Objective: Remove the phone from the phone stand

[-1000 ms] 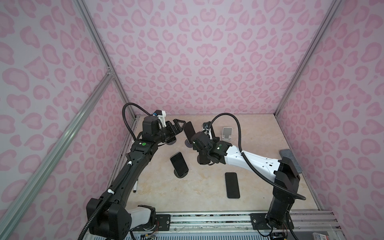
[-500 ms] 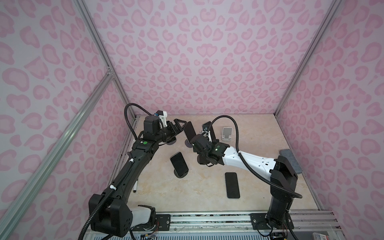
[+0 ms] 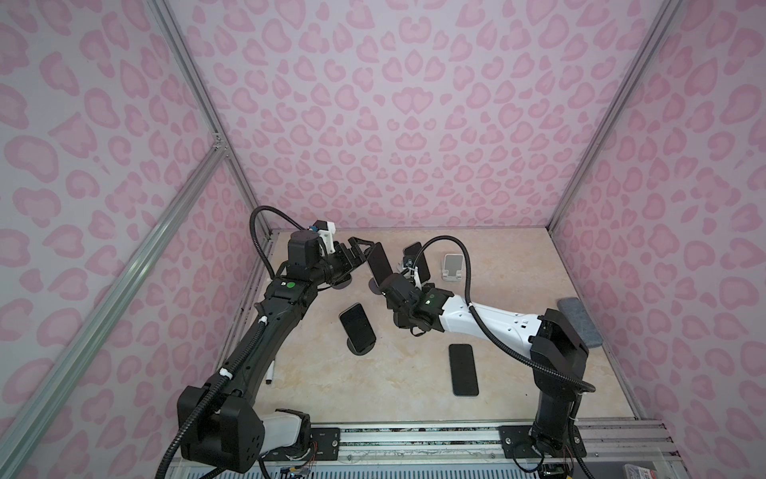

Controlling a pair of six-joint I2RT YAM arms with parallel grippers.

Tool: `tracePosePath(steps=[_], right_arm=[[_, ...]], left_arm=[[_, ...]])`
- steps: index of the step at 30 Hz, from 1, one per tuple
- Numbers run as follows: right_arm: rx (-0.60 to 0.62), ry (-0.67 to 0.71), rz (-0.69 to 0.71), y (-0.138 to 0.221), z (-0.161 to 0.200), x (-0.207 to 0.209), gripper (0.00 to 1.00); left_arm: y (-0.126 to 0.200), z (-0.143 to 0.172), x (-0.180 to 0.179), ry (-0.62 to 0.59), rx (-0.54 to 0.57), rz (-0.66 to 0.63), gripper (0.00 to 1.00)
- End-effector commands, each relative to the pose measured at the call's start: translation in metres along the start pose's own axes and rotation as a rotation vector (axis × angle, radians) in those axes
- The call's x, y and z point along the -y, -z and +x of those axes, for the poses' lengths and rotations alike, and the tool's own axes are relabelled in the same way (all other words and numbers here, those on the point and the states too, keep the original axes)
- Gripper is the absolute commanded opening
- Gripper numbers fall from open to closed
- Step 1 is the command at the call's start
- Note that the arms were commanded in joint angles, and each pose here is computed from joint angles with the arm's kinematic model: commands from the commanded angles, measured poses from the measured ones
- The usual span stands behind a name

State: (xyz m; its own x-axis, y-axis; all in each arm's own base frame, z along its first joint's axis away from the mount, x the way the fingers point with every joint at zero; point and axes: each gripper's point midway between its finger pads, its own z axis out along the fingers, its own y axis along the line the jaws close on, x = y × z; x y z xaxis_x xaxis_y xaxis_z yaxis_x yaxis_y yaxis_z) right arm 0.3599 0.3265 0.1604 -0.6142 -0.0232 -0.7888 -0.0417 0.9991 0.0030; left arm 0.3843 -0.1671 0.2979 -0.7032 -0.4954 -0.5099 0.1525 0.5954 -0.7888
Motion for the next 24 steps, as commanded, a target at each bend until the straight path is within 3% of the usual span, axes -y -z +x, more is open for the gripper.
tracePosePath(steps=[1, 24], right_arm=[[0.006, -0.021, 0.024, -0.005, 0.003, 0.003, 0.89], [0.041, -0.058, -0.037, 0.001, 0.006, -0.005, 0.75]], left_arm=[[0.001, -0.005, 0.009, -0.022, 0.019, 0.039, 0.96], [0.005, -0.006, 0.014, -0.027, 0.027, 0.051, 0.96]])
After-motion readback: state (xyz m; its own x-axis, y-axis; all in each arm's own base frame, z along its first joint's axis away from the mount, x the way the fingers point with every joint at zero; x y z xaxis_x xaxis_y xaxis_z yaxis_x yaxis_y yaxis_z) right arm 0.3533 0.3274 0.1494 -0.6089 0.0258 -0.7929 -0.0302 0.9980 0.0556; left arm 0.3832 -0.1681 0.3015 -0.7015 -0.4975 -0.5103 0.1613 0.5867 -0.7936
